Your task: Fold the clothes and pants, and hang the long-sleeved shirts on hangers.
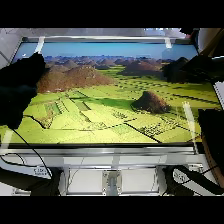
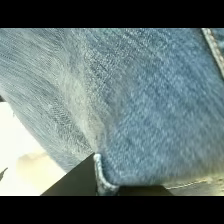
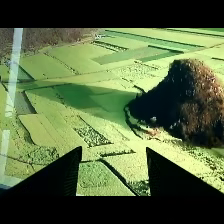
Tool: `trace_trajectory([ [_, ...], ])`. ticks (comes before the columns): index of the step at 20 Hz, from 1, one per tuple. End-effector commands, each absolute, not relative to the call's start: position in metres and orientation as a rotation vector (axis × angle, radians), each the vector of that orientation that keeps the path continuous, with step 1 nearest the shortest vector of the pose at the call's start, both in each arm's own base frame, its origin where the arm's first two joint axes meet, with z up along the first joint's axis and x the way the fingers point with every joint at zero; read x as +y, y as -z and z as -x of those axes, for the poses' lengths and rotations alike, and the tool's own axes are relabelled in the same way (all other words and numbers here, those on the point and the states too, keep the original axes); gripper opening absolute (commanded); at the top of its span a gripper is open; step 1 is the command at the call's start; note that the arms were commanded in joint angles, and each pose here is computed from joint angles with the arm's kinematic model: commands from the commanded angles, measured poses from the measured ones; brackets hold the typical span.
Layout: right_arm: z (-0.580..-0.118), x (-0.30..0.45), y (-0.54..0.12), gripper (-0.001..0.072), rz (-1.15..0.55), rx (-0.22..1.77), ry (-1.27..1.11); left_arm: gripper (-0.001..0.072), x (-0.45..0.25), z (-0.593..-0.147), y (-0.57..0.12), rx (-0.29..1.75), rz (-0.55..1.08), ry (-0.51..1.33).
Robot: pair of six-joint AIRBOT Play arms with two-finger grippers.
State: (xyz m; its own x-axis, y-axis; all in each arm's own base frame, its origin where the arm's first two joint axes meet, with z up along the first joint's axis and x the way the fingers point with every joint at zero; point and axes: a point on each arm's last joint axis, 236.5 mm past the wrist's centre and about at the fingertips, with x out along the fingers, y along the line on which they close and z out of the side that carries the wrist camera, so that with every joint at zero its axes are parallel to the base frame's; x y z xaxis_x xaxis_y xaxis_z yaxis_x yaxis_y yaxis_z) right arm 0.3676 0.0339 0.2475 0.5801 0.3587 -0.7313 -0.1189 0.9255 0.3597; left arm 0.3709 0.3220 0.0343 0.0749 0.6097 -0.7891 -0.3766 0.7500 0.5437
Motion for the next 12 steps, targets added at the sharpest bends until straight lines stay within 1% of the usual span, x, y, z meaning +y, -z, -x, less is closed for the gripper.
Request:
trace_trajectory([
  [1,-0.356,0.029,-0.262,0.0444,-0.201,0.881,-0.280,0.0019,0.249,-0.394,-0.095,1.133,-0.106,-0.627],
  [2,-0.348,0.020,-0.267,0.0444,-0.159,0.880,-0.246,0.0020,0.210,-0.404,-0.117,1.054,-0.036,-0.534],
  [4,-0.329,-0.001,-0.280,0.0444,-0.074,0.881,-0.157,0.0020,0.113,-0.419,-0.170,0.889,0.105,-0.284],
  [7,-0.307,-0.026,-0.303,0.0444,0.030,0.842,-0.049,0.0020,-0.041,-0.410,-0.240,0.716,0.224,0.139],
  [9,-0.299,-0.033,-0.312,0.0444,0.078,0.814,-0.020,0.0020,-0.129,-0.393,-0.260,0.675,0.215,0.365],
  [12,-0.299,-0.037,-0.312,0.0444,0.089,0.817,-0.010,0.0021,-0.252,-0.356,-0.242,0.726,0.124,0.650],
])
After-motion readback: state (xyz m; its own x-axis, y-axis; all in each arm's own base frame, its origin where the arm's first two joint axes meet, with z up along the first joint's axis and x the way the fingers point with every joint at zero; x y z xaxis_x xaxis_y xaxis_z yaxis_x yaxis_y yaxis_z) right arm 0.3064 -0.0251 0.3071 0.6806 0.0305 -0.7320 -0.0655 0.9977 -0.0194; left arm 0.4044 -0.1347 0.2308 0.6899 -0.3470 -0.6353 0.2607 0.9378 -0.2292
